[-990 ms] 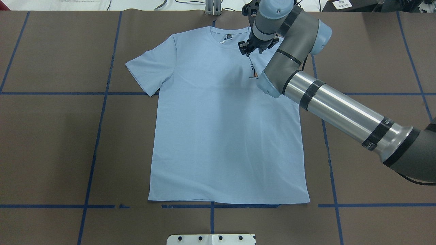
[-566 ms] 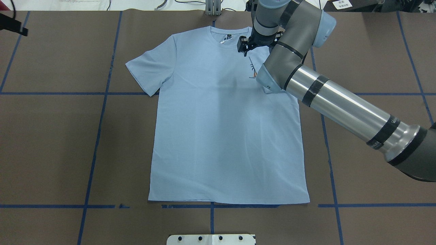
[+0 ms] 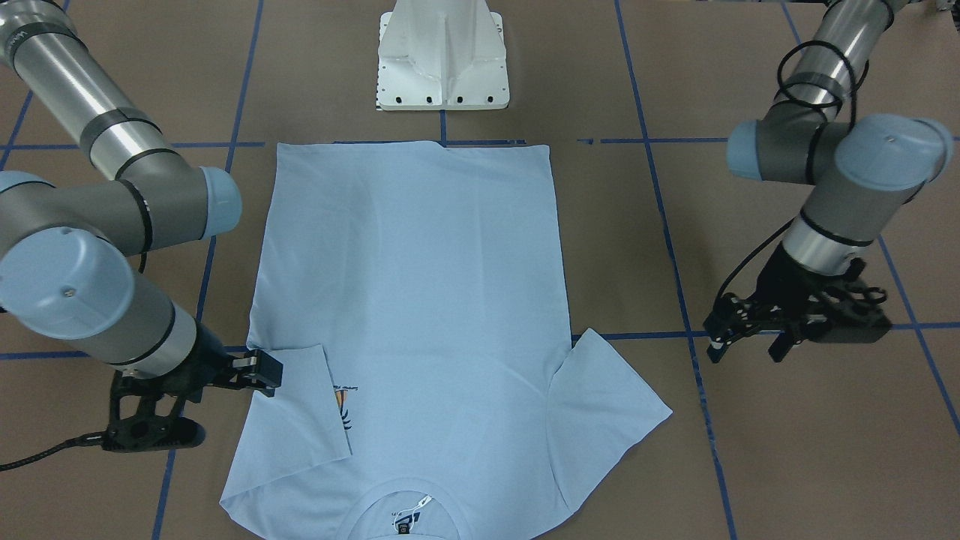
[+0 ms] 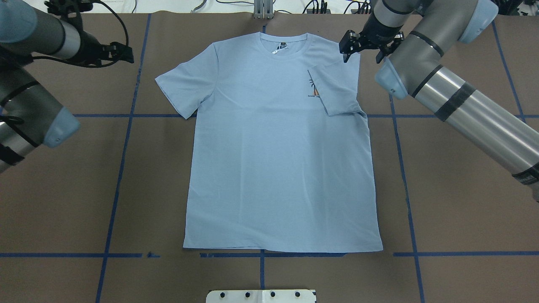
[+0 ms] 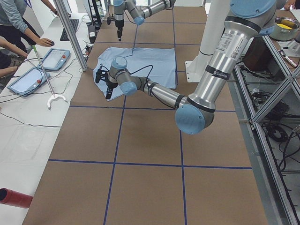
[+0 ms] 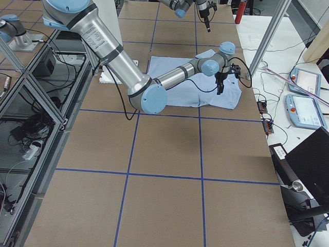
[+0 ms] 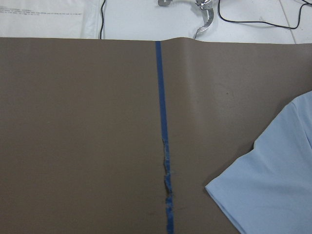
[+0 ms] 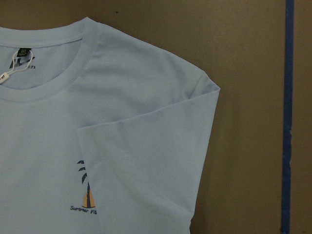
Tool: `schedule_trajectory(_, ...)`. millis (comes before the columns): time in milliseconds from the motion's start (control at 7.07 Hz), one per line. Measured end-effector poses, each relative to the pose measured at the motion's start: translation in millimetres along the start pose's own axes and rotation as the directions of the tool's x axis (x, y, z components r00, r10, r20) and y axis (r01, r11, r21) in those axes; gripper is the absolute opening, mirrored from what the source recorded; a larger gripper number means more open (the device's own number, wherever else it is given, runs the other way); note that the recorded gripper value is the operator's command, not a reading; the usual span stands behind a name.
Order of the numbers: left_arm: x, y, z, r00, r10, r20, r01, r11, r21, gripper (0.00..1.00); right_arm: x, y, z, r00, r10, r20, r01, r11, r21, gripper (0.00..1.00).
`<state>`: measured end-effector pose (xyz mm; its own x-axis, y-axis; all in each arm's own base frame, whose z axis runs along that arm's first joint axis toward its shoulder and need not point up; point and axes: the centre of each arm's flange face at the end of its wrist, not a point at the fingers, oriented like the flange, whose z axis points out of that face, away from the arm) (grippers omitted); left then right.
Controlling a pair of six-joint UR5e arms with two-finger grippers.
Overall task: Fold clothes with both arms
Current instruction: 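Bring the left gripper to the other sleeve while the right gripper lifts away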
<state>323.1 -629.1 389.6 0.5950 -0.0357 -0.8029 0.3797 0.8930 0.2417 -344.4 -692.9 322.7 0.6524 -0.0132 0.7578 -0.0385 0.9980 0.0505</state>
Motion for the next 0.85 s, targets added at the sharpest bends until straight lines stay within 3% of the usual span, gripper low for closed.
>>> schedule_trajectory(424, 25.1, 32.9, 78.6, 0.998, -0.062, 0.016, 0.061, 0.997, 0.055, 0.98, 24.4, 2.1, -11.0, 0.999, -0.006, 0.041, 0.007, 0.999, -0.031, 1.0)
schedule_trajectory(848, 46.0, 40.4, 108.4, 0.997, -0.05, 0.05, 0.046, 0.996, 0.072, 0.91, 21.9, 4.0, -6.7, 0.999, -0.011, 0.036, 0.012, 0.999, -0.033, 1.0)
